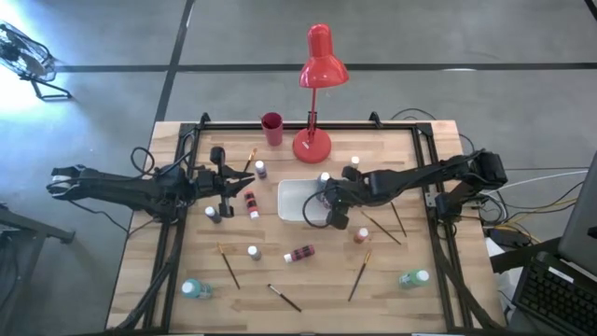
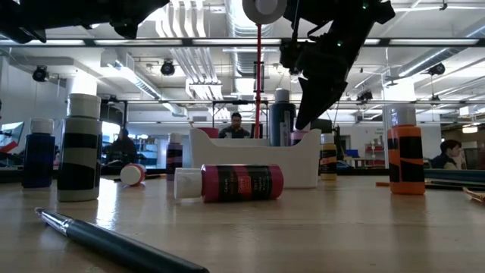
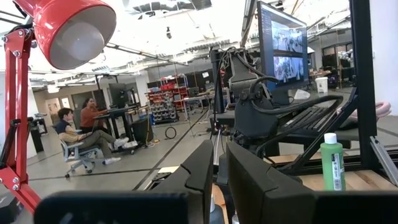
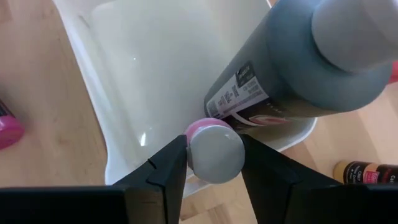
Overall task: Pick & Place Paint Supplies
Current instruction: Put the pink paint bottle into the white bin, then put the gold paint brush into the red cup
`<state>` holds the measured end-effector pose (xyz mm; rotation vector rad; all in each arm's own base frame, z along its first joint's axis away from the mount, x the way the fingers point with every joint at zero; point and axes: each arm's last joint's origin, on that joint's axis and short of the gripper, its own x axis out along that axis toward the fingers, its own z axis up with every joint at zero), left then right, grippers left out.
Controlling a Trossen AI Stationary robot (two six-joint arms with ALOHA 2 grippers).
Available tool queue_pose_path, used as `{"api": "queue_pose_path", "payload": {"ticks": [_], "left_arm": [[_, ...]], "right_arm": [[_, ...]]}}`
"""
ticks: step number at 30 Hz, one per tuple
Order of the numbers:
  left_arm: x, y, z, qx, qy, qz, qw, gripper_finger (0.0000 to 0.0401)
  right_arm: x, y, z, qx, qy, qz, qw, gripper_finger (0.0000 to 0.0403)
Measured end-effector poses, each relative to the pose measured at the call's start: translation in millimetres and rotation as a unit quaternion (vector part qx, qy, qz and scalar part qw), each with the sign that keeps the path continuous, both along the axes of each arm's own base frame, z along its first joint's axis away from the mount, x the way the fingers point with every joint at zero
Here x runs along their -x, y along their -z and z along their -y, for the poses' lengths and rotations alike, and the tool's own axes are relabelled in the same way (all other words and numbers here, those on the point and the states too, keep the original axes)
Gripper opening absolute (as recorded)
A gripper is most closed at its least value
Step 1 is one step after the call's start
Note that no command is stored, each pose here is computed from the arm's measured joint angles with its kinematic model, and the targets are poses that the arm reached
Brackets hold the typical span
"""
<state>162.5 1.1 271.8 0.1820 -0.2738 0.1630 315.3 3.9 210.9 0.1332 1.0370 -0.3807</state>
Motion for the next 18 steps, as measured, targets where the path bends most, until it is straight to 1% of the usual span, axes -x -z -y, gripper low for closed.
{"api": "queue_pose_path", "payload": {"ticks": [11,14,18], "left_arm": [[0,0,0,0.000,0.000,0.000,1.000,0.0051],[0,0,0,0.000,0.000,0.000,1.000,0.0051],[0,0,0,0.000,0.000,0.000,1.000,0.0051]], "right_arm": [[2,-6,0,0.002,-0.003,0.006,1.000,0.0174],[10,-12,0,0.001,-0.002,-0.004,1.000,0.0182],[31,-33,2,-0.003,0.026,-0.005,1.000,0.0186]]}}
